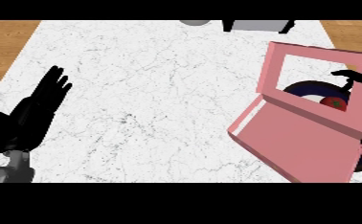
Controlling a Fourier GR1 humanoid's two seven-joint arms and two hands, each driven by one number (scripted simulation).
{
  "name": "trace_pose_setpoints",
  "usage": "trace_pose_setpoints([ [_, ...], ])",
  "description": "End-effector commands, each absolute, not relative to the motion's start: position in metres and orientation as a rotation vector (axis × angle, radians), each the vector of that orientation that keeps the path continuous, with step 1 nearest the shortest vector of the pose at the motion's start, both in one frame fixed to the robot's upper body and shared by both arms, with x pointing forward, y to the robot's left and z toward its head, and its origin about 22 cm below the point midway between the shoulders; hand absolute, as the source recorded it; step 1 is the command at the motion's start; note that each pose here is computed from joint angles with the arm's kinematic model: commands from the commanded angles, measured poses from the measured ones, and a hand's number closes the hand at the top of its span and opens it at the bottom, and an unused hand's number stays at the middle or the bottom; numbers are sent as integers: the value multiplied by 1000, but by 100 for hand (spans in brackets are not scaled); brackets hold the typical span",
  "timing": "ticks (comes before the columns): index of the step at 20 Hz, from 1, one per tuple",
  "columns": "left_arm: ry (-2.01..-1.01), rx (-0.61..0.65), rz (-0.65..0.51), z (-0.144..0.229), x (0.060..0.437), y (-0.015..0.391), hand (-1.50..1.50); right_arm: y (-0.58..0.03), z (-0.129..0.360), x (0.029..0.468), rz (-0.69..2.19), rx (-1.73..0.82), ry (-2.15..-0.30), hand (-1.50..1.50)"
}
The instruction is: Pick the eggplant from the plate and place it in the cardboard box
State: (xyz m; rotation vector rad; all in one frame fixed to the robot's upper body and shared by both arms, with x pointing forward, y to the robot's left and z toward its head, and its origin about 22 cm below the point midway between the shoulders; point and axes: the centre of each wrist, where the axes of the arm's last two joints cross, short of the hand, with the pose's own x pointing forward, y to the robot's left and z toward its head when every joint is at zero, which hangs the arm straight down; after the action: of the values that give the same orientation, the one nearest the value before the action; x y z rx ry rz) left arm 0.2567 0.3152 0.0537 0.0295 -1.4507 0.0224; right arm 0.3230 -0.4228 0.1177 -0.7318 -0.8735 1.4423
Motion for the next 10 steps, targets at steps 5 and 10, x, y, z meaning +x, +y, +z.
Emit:
trace_pose_setpoints([
  [5, -1458, 30, 15, 55, 253, 309, 0, -386, 68, 324, 1568, -582, -966, 150],
  [10, -1459, 15, 6, 60, 257, 315, 0, -335, 46, 322, 1667, -529, -874, 150],
])
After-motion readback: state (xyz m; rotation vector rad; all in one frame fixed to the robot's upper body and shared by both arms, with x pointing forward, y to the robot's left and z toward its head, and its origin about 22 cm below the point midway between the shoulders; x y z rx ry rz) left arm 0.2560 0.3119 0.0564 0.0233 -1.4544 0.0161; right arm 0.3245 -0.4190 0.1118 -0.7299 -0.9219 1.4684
